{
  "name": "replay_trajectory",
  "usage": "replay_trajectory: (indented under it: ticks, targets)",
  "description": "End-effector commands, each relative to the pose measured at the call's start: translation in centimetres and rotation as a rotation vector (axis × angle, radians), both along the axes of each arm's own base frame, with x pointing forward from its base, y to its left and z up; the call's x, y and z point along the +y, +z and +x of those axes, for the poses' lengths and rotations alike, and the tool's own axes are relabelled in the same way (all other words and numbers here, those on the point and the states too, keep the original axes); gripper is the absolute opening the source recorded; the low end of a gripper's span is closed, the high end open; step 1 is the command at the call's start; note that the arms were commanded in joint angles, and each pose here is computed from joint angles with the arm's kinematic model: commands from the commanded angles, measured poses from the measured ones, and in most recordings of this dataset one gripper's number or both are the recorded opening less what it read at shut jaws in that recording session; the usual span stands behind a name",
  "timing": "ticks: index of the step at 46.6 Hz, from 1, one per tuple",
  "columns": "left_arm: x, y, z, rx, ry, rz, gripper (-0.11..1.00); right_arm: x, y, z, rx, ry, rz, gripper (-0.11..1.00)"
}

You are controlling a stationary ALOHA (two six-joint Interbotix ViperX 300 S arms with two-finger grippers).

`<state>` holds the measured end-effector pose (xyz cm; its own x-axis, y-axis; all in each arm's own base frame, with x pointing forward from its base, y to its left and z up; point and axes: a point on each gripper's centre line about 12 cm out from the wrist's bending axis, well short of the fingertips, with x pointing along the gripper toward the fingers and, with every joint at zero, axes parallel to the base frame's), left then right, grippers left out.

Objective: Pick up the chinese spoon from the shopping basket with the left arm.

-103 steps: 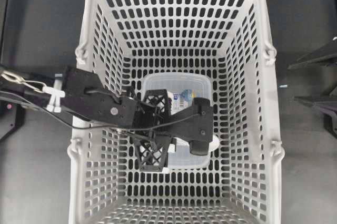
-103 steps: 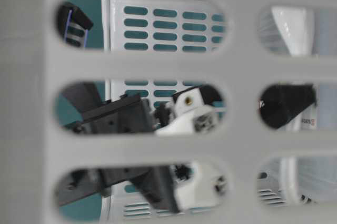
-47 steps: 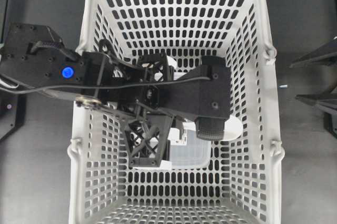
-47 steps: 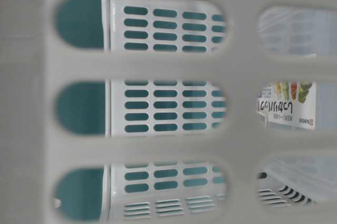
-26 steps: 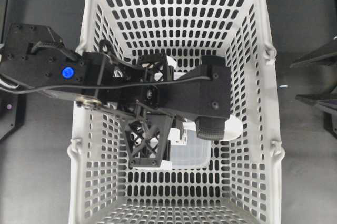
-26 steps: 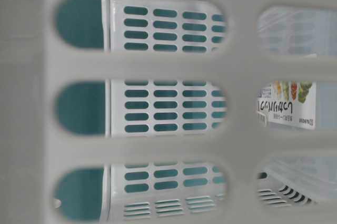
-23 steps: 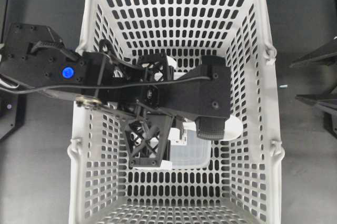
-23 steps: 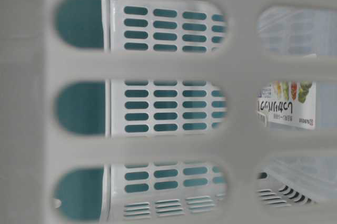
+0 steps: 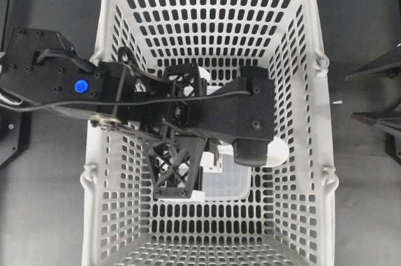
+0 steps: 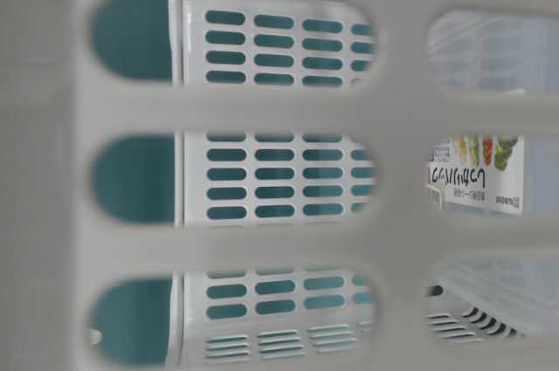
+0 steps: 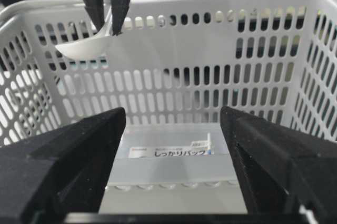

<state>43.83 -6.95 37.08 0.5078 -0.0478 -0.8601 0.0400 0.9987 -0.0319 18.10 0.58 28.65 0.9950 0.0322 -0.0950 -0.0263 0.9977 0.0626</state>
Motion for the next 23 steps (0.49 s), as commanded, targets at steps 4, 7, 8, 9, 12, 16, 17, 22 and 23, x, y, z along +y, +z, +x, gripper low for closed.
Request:
replay_trajectory:
  ticks: [4, 7, 8, 9, 12, 16, 17, 22, 23]
  targets:
    - [-0.04, 1.18, -0.31, -0.036, -0.005, 0.0, 0.12, 0.06, 0.33, 0.13, -0.008, 0.003, 0.003, 0.7]
    - [-0.04, 1.18, -0.31, -0.036, -0.006, 0.001, 0.12, 0.03, 0.31, 0.13, -0.006, 0.001, 0.005, 0.7]
    - [-0.03, 1.12, -0.31, -0.034, -0.006, 0.001, 0.12, 0.03, 0.31, 0.13, -0.006, 0.001, 0.005, 0.7]
    - [-0.06, 1.11, -0.27, -0.034, -0.007, 0.0, 0.12, 0.06, 0.31, 0.13, -0.006, 0.003, 0.005, 0.7]
    - [-0.04, 1.06, -0.27, -0.033, -0.006, 0.002, 0.12, 0.03, 0.31, 0.13, -0.006, 0.001, 0.003, 0.7]
    - [-0.05, 0.99, -0.24, -0.031, -0.006, 0.002, 0.12, 0.06, 0.24, 0.13, -0.004, 0.003, 0.003, 0.7]
    - [-0.05, 0.99, -0.24, -0.031, -0.006, 0.002, 0.12, 0.06, 0.24, 0.13, -0.004, 0.003, 0.003, 0.7]
    - [-0.05, 1.04, -0.23, -0.033, -0.006, 0.002, 0.12, 0.06, 0.12, 0.12, -0.001, 0.003, 0.005, 0.7]
    - [0.02, 0.99, -0.22, -0.031, -0.005, 0.002, 0.12, 0.06, 0.12, 0.12, -0.001, 0.003, 0.005, 0.7]
